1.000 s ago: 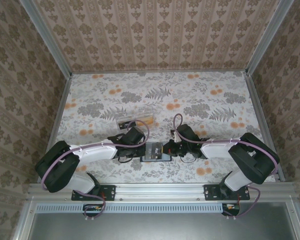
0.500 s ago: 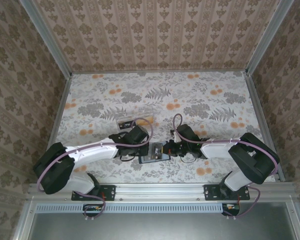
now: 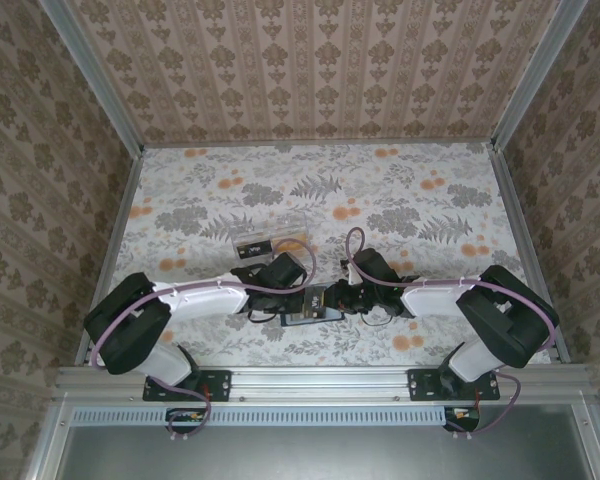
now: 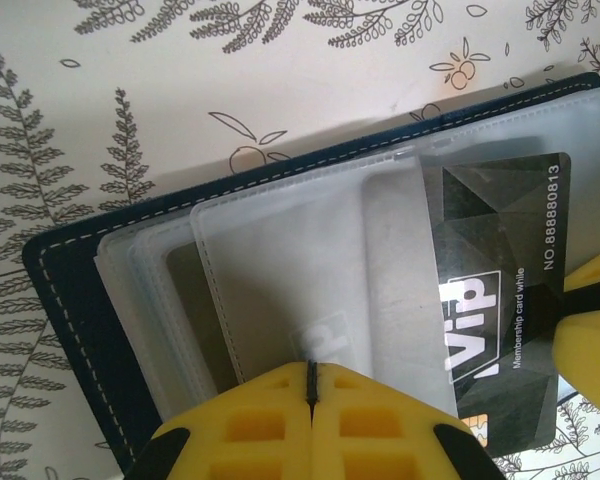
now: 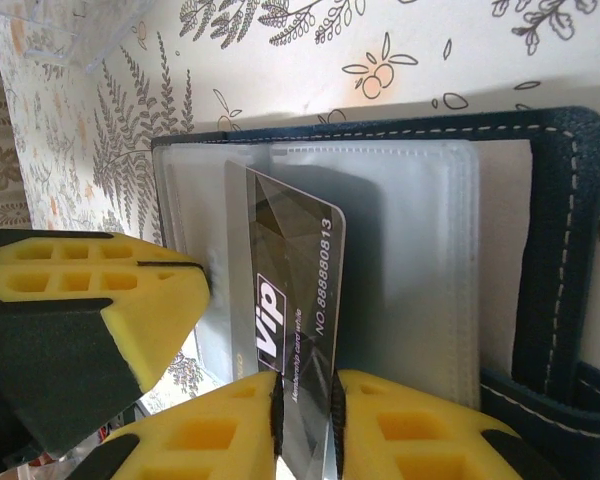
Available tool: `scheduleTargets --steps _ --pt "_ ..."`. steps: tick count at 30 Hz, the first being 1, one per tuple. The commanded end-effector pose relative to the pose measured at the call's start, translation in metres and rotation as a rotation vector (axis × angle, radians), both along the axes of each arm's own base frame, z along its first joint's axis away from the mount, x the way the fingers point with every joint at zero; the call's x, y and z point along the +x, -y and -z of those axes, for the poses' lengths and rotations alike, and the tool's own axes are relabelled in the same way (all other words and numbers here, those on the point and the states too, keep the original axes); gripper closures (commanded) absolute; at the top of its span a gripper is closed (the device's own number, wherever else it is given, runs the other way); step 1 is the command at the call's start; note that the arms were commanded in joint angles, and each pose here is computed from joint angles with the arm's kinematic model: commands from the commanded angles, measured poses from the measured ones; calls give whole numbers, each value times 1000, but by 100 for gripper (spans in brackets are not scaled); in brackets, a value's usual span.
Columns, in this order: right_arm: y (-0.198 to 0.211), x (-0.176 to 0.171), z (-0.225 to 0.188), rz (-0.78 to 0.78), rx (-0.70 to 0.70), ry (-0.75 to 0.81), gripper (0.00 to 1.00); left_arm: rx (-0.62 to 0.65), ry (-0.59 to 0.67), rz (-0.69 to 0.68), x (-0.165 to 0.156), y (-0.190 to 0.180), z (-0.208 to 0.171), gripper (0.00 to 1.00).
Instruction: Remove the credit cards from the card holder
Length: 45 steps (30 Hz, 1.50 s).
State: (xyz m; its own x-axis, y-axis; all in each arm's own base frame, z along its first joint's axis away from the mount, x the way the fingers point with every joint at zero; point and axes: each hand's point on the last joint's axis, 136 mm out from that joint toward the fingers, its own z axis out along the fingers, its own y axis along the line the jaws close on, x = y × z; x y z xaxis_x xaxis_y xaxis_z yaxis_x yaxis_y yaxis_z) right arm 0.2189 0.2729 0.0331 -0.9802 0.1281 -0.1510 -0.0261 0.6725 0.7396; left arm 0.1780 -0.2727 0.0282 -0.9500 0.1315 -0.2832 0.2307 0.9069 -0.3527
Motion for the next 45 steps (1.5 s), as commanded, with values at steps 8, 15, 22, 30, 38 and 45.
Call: scheduleTargets --steps 8,15,22,30,38,45 --pt "-13 3 2 -15 1 -8 76 45 -40 9 -12 -8 15 100" --pt "-4 0 2 -1 -28 -8 100 54 -36 6 -12 -11 15 100" --pt "29 -3 -8 33 -70 16 100 60 -35 -1 -12 -15 16 100" --pt "53 -5 -44 38 -91 111 100 11 16 -2 -4 -8 -8 100" --pt "60 -1 -103 -60 -179 285 100 -54 186 -84 17 -29 -81 56" --pt "35 18 -158 -246 -296 500 100 -65 334 -269 21 -105 -131 6"
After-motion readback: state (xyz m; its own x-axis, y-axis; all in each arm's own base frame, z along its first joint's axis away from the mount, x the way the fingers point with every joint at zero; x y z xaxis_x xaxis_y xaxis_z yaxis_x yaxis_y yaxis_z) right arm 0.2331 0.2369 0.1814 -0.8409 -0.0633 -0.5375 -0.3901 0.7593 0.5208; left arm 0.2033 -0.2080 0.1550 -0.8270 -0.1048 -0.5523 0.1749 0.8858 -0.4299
